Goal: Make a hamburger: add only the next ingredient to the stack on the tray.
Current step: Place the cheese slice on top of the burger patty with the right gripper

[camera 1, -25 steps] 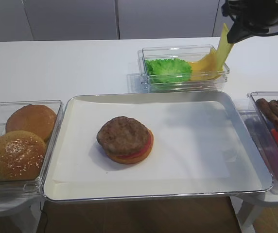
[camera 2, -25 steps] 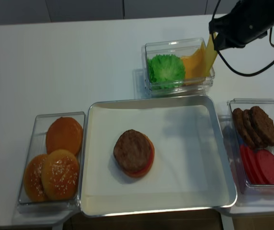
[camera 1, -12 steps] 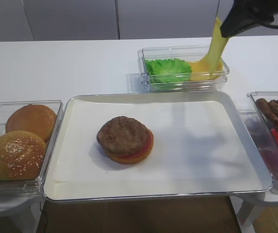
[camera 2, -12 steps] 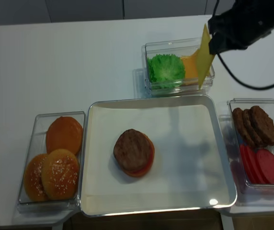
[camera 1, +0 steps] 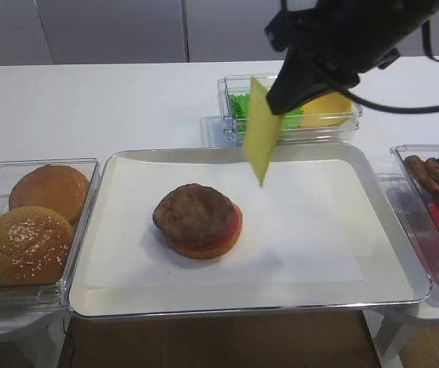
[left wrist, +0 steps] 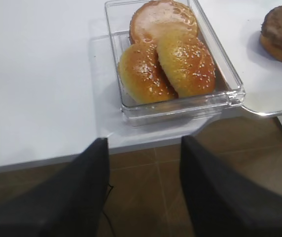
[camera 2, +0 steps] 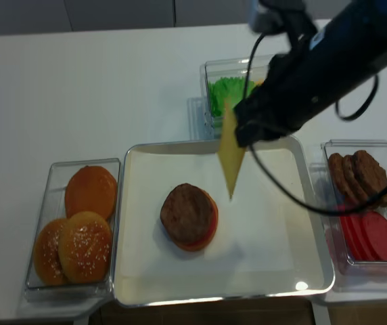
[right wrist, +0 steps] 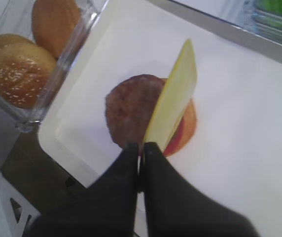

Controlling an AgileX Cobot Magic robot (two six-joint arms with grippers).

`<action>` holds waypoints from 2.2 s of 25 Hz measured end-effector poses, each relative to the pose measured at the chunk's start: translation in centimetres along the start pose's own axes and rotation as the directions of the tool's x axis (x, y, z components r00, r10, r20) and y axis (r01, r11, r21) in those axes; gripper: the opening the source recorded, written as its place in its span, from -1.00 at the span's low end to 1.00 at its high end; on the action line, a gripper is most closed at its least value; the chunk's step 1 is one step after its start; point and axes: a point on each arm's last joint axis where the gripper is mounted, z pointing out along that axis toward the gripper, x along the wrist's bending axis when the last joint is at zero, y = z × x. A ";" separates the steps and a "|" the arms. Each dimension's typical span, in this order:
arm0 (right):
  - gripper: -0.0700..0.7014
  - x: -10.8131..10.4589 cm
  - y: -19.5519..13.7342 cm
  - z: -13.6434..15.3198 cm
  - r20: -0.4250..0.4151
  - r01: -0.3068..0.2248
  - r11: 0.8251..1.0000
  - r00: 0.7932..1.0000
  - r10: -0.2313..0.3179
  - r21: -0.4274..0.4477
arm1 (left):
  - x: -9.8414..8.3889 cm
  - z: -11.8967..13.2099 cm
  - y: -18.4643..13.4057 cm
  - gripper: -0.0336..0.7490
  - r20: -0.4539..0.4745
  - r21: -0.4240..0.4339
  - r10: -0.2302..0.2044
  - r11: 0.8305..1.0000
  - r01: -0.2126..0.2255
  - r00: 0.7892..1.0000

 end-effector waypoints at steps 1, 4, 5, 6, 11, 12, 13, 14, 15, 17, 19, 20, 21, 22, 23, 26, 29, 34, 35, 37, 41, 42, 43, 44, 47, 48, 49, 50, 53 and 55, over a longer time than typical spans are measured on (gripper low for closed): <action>-0.79 0.8 -0.1 0.4 -0.013 0.020 1.000 1.000 -0.020 0.002 | 0.0 0.0 0.0 -0.01 0.000 0.000 0.000 1.000 0.000 1.000; -0.79 2.8 -0.2 1.6 -0.059 0.054 0.999 0.997 -0.054 0.004 | 0.0 0.0 0.0 -0.01 0.000 0.000 0.000 1.000 0.000 1.000; -0.79 3.4 -0.2 2.1 -0.076 0.059 0.998 0.995 -0.059 0.004 | 0.0 0.0 0.0 -0.01 0.000 0.000 0.000 1.000 0.000 1.000; -0.79 3.9 -0.2 2.6 -0.093 0.061 0.998 0.994 -0.060 0.008 | 0.0 0.0 0.0 -0.01 0.000 0.000 0.000 1.000 0.000 1.000; -0.79 5.5 -0.3 4.9 -0.145 0.064 0.998 0.988 -0.060 0.026 | 0.0 0.0 0.0 -0.01 0.000 0.000 0.000 1.000 0.000 1.000; -0.79 5.6 -0.4 5.2 -0.153 0.062 0.998 0.987 -0.056 0.030 | 0.0 0.0 0.0 -0.01 0.000 0.000 0.000 1.000 0.000 1.000; -0.79 5.9 -0.4 5.6 -0.164 0.060 0.998 0.985 -0.053 0.036 | 0.0 0.0 0.0 -0.01 0.000 0.000 0.000 1.000 0.000 1.000; -0.79 6.1 -0.4 6.0 -0.170 0.060 0.997 0.984 -0.052 0.040 | 0.0 0.0 0.0 -0.01 0.000 0.000 0.000 1.000 0.000 1.000; -0.79 6.3 -0.5 6.3 -0.175 0.060 0.997 0.983 -0.051 0.046 | 0.0 0.0 0.0 -0.01 0.000 0.000 0.000 1.000 0.000 1.000; -0.79 6.4 -0.6 6.9 -0.181 0.062 0.997 0.982 -0.052 0.053 | 0.0 0.0 0.0 -0.01 0.000 0.000 0.000 1.000 0.000 1.000; -0.79 6.4 -0.6 7.5 -0.184 0.063 0.996 0.982 -0.051 0.059 | 0.0 0.0 0.0 -0.01 0.000 0.000 0.000 1.000 0.000 1.000; -0.79 6.4 -0.6 7.8 -0.183 0.066 0.996 0.982 -0.054 0.062 | 0.0 0.0 0.0 -0.01 0.000 0.000 0.000 1.000 0.000 1.000; -0.79 6.2 -0.5 8.0 -0.180 0.066 0.996 0.982 -0.054 0.064 | 0.0 0.0 0.0 -0.01 0.000 0.000 0.000 1.000 0.000 1.000; -0.79 6.1 -0.5 8.3 -0.178 0.066 0.996 0.983 -0.053 0.068 | 0.0 0.0 0.0 -0.01 0.000 0.000 0.000 1.000 0.000 1.000; -0.79 6.0 -0.6 8.6 -0.170 0.072 0.995 0.984 -0.058 0.074 | 0.0 0.0 0.0 -0.01 0.000 0.000 0.000 1.000 0.000 1.000; -0.79 5.3 -0.7 9.3 -0.126 0.104 0.990 0.988 -0.092 0.095 | 0.0 0.0 0.0 -0.01 0.000 0.000 0.000 1.000 0.000 1.000; -0.79 4.7 -0.8 9.6 -0.073 0.141 0.983 0.988 -0.133 0.115 | 0.0 0.0 0.0 -0.01 0.000 0.000 0.000 1.000 0.000 1.000; -0.79 3.9 -0.9 9.7 -0.001 0.178 0.974 0.984 -0.180 0.139 | 0.0 0.0 0.0 -0.01 0.000 0.000 0.000 1.000 0.000 1.000; -0.79 3.7 -1.0 9.7 0.014 0.184 0.972 0.982 -0.188 0.144 | 0.0 0.0 0.0 -0.01 0.000 0.000 0.000 1.000 0.000 1.000; -0.79 3.4 -1.0 9.7 0.050 0.184 0.971 0.980 -0.193 0.153 | 0.0 0.0 0.0 -0.01 0.000 0.000 0.000 1.000 0.000 1.000; -0.79 2.8 -1.0 9.8 0.106 0.191 0.966 0.972 -0.211 0.171 | 0.0 0.0 0.0 -0.01 0.000 0.000 0.000 1.000 0.000 1.000; -0.79 2.8 -1.0 9.7 0.110 0.193 0.966 0.971 -0.214 0.172 | 0.0 0.0 0.0 -0.01 0.000 0.000 0.000 1.000 0.000 1.000; -0.79 2.8 -1.0 9.7 0.111 0.192 0.966 0.971 -0.213 0.172 | 0.0 0.0 0.0 -0.01 0.000 0.000 0.000 1.000 0.000 1.000; -0.79 2.7 -1.0 9.7 0.112 0.190 0.967 0.971 -0.211 0.172 | 0.0 0.0 0.0 -0.01 0.000 0.000 0.000 1.000 0.000 1.000; -0.79 2.6 -1.1 10.1 0.115 0.185 0.966 0.971 -0.207 0.180 | 0.0 0.0 0.0 -0.01 0.000 0.000 0.000 1.000 0.000 1.000; -0.79 2.5 -1.1 10.3 0.116 0.181 0.966 0.972 -0.205 0.186 | 0.0 0.0 0.0 -0.01 0.000 0.000 0.000 1.000 0.000 1.000; -0.79 2.4 -1.2 10.6 0.117 0.179 0.964 0.972 -0.204 0.194 | 0.0 0.0 0.0 -0.01 0.000 0.000 0.000 1.000 0.000 1.000; -0.79 2.2 -1.2 10.8 0.118 0.176 0.964 0.972 -0.202 0.201 | 0.0 0.0 0.0 -0.01 0.000 0.000 0.000 1.000 0.000 1.000; -0.79 2.1 -1.3 11.2 0.121 0.174 0.962 0.972 -0.203 0.212 | 0.0 0.0 0.0 -0.01 0.000 0.000 0.000 1.000 0.000 1.000; -0.79 2.0 -1.3 11.2 0.126 0.177 0.961 0.970 -0.207 0.213 | 0.0 0.0 0.0 -0.01 0.000 0.000 0.000 1.000 0.000 1.000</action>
